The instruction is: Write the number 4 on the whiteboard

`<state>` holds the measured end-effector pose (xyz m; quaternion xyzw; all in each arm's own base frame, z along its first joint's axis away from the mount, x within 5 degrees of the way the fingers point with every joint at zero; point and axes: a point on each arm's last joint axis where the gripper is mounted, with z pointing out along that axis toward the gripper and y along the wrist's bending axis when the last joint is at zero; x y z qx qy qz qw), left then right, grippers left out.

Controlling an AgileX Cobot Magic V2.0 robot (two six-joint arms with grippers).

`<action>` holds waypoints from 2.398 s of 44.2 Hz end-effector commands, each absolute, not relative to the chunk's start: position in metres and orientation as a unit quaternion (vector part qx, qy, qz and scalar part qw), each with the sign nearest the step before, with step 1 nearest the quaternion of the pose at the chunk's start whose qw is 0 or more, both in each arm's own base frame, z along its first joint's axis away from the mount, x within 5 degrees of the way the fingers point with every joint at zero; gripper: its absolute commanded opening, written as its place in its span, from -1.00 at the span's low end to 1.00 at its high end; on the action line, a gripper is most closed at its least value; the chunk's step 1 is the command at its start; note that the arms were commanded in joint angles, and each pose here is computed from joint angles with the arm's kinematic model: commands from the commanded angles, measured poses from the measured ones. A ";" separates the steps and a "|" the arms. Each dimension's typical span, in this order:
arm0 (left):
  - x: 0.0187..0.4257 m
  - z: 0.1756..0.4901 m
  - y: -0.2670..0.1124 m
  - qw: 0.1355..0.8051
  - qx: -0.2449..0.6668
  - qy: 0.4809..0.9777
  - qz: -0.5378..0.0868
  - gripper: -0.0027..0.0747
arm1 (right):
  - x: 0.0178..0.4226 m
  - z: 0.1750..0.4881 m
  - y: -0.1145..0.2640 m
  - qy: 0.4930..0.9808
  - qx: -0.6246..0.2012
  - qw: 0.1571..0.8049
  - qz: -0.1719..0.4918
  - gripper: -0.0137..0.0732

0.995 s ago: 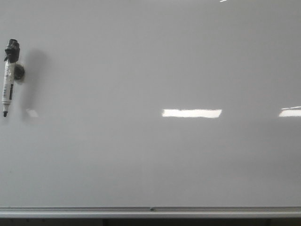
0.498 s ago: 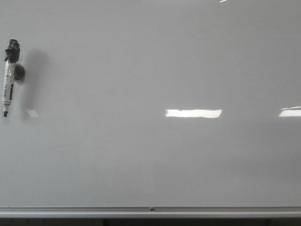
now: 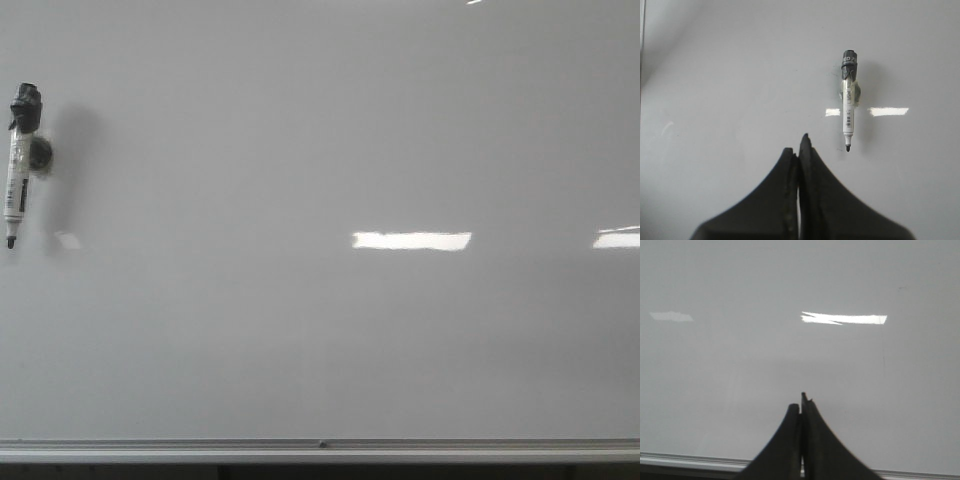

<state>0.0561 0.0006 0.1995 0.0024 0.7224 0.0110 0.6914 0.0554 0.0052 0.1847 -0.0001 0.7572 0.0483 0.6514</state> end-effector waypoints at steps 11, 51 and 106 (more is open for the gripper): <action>0.048 0.245 0.001 0.803 -0.006 0.596 0.010 -0.98 | 0.047 0.238 0.004 0.668 0.006 0.743 0.051 -0.85; 0.092 0.318 0.002 0.702 0.019 0.711 0.033 0.20 | 0.072 0.333 0.007 0.723 -0.005 0.688 0.057 -0.11; 0.297 0.225 -0.048 0.512 0.080 0.855 -0.033 0.75 | 0.072 0.333 0.007 0.722 -0.005 0.690 0.057 0.45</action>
